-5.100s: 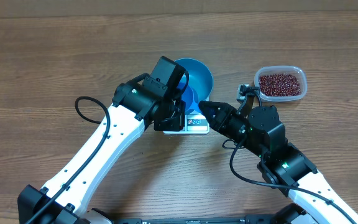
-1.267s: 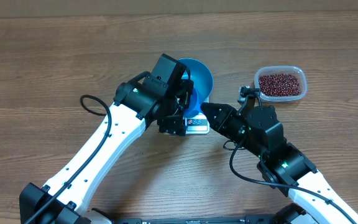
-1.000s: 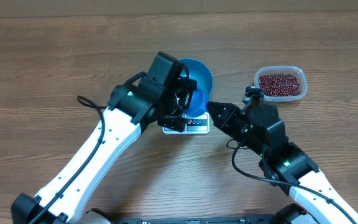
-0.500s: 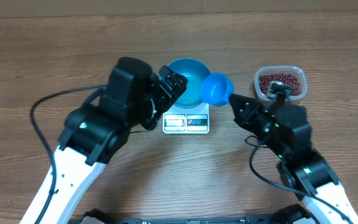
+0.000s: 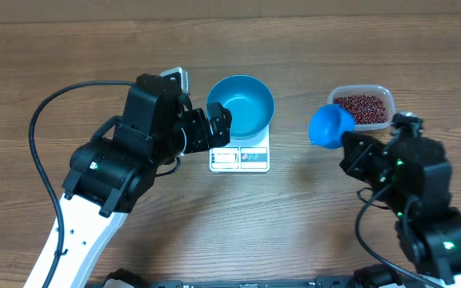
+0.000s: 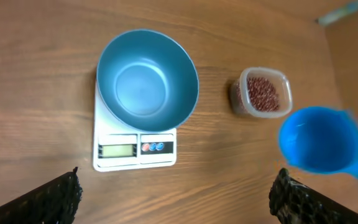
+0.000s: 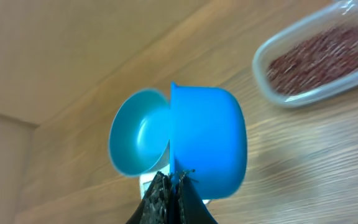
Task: Scoop item into bowl and weigh 150g on scale
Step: 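Open the left gripper and pull the scoop away with the right gripper, then lower the scoop with the right gripper into the red bean tub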
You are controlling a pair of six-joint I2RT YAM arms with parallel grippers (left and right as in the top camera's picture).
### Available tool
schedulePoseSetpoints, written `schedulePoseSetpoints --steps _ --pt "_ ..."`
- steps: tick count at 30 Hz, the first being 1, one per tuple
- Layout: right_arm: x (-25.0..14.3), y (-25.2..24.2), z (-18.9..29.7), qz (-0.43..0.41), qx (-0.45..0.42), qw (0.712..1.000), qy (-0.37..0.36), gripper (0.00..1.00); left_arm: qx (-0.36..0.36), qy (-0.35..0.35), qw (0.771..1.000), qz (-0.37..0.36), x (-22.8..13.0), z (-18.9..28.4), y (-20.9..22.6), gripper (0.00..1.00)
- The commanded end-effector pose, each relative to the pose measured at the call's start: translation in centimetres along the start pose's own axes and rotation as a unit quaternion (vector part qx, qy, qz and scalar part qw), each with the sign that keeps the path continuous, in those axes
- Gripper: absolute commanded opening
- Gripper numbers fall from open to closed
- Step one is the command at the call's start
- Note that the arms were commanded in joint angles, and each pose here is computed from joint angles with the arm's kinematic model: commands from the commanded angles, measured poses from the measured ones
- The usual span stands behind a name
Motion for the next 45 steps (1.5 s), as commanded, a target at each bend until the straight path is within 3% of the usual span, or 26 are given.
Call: schedulePoseSetpoints --steps 1,11,17,23,29,35,45 --pt "2.6 1.4 2.1 0.044 -0.038 0.997 -0.059 0.04 0.009 -0.016 0.996 -0.084 0.5 0.8 0.1 0.99" --pt "6.3 4.3 2.3 0.118 -0.169 0.978 -0.036 0.04 0.009 -0.014 0.996 -0.084 0.4 0.7 0.1 1.00" --pt "8.0 4.0 -1.3 0.171 -0.305 0.937 -0.003 0.04 0.009 -0.014 0.996 -0.084 0.5 0.7 0.1 1.00" --pt "8.7 2.9 -4.8 0.206 -0.383 0.901 0.000 0.04 0.009 -0.013 0.996 -0.084 0.4 0.7 0.1 1.00" --pt "9.9 3.2 -6.7 0.214 -0.395 0.892 -0.041 0.04 0.009 -0.014 0.996 -0.084 0.4 0.7 0.1 1.00" --pt "11.0 4.8 -7.9 0.217 -0.349 0.908 -0.085 0.04 0.009 -0.014 0.996 -0.084 0.4 0.7 0.1 1.00" --pt "10.7 4.3 -10.8 0.223 -0.358 0.905 -0.065 0.04 0.009 -0.013 0.996 -0.084 0.4 0.7 0.1 1.00"
Point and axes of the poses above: each gripper's point midway between its finger pads, its own z axis back along the fingers, its own y axis along the line the jaws close on, x = y × z, the point moved 8 cm from there along z, back along the fingers, and after that the axes turned 15 degrees about -z, right-handed, at the moved point
